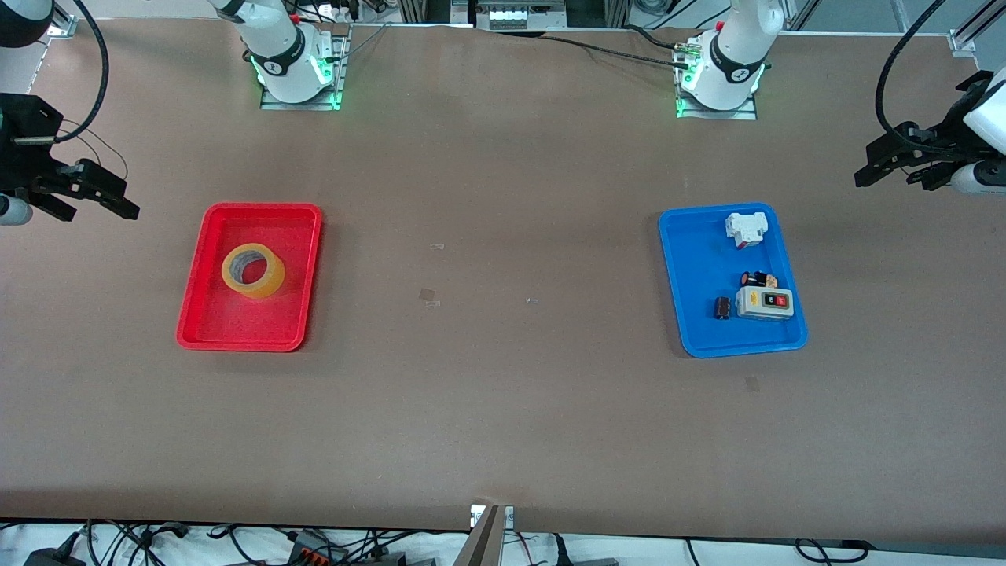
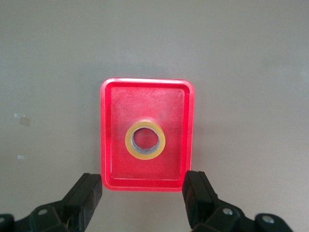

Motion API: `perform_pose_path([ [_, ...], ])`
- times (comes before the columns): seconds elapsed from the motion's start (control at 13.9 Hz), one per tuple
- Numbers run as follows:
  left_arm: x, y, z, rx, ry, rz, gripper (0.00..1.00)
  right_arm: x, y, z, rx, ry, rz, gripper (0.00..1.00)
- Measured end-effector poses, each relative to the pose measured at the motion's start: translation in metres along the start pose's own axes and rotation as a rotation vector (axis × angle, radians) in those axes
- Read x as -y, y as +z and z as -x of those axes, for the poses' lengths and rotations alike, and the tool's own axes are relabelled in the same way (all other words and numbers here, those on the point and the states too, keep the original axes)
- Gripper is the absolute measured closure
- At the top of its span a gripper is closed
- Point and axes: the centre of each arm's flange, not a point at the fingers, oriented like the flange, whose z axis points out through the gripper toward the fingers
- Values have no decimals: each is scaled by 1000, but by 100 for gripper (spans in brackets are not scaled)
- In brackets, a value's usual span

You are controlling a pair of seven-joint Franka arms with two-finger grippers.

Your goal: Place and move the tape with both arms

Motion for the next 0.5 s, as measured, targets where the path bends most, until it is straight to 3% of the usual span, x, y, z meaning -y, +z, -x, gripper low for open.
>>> perform_pose_path([
  [0.5,4,0,0,0,-6,1,0,2,0,3,14,-5,-1,0],
])
